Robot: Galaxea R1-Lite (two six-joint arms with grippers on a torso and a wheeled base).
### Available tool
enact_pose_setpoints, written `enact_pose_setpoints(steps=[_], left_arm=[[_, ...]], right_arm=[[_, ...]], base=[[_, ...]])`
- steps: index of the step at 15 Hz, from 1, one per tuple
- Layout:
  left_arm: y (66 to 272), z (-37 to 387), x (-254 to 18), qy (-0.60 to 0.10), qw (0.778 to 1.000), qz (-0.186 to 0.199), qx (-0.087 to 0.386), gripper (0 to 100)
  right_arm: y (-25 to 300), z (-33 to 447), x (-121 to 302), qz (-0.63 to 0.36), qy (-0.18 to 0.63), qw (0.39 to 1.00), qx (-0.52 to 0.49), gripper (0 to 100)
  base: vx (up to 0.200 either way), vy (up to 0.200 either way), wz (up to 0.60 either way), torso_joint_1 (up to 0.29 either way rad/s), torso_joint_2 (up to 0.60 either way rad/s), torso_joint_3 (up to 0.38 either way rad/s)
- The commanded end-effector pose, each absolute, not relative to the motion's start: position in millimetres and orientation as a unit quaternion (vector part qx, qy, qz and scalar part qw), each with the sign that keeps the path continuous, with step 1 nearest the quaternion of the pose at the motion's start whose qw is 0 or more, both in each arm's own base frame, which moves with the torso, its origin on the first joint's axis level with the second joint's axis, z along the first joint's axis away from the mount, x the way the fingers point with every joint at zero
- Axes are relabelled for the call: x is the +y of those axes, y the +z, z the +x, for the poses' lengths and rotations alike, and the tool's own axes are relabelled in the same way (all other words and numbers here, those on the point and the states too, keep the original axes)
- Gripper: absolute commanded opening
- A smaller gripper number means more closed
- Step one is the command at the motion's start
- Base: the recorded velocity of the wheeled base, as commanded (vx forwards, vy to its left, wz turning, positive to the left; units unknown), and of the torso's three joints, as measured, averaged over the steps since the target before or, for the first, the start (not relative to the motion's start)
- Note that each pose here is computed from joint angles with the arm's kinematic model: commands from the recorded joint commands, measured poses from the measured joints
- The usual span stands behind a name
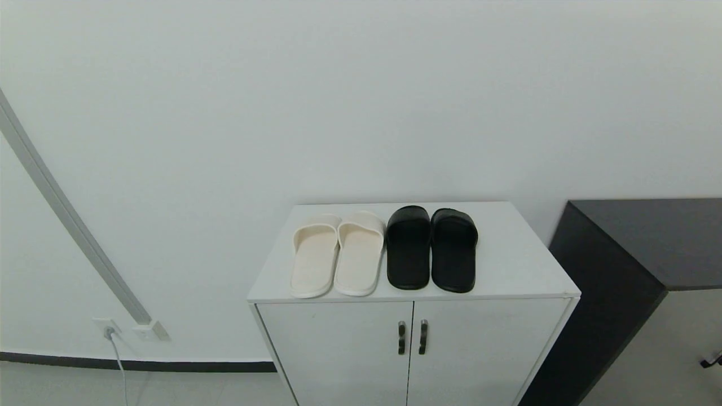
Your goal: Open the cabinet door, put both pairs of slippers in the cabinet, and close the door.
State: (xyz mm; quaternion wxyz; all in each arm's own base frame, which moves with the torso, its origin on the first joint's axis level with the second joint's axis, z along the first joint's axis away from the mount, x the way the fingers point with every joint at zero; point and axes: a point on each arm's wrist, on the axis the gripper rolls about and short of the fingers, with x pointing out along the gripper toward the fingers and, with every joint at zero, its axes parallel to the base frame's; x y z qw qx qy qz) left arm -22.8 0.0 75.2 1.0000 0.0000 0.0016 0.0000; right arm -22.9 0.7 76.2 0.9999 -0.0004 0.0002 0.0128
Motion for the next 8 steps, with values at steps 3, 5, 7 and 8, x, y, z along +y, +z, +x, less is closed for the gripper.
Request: enact_pose_setpoints(steps=[3,5,7,8], left_arm=[[75,-23,0,0.001,1.000,-0.001,0.002,0],[75,-23,0,0.002,1.000,-0.002,0.002,0],[75,-23,0,0.000,1.000,0.000,0.002,0],[75,-23,0,0.000,1.000,-0.001,0.002,0]], right_arm=[[76,-23,1,-0.004,0.014,1.000,0.000,100],[76,-23,1,-0.003,0.014,1.000,0.001,100],[101,-27,1,0.007,0.012,1.000,-0.026,100],[129,-28,0,0.029,0.014,0.999,-0.035,100]], base=[[0.000,0.000,0.00,0.000,0.00,0.000],[0.000,0.000,0.00,0.000,0.00,0.000],[0.000,0.000,0.00,0.000,0.00,0.000],[0.000,0.000,0.00,0.000,0.00,0.000]])
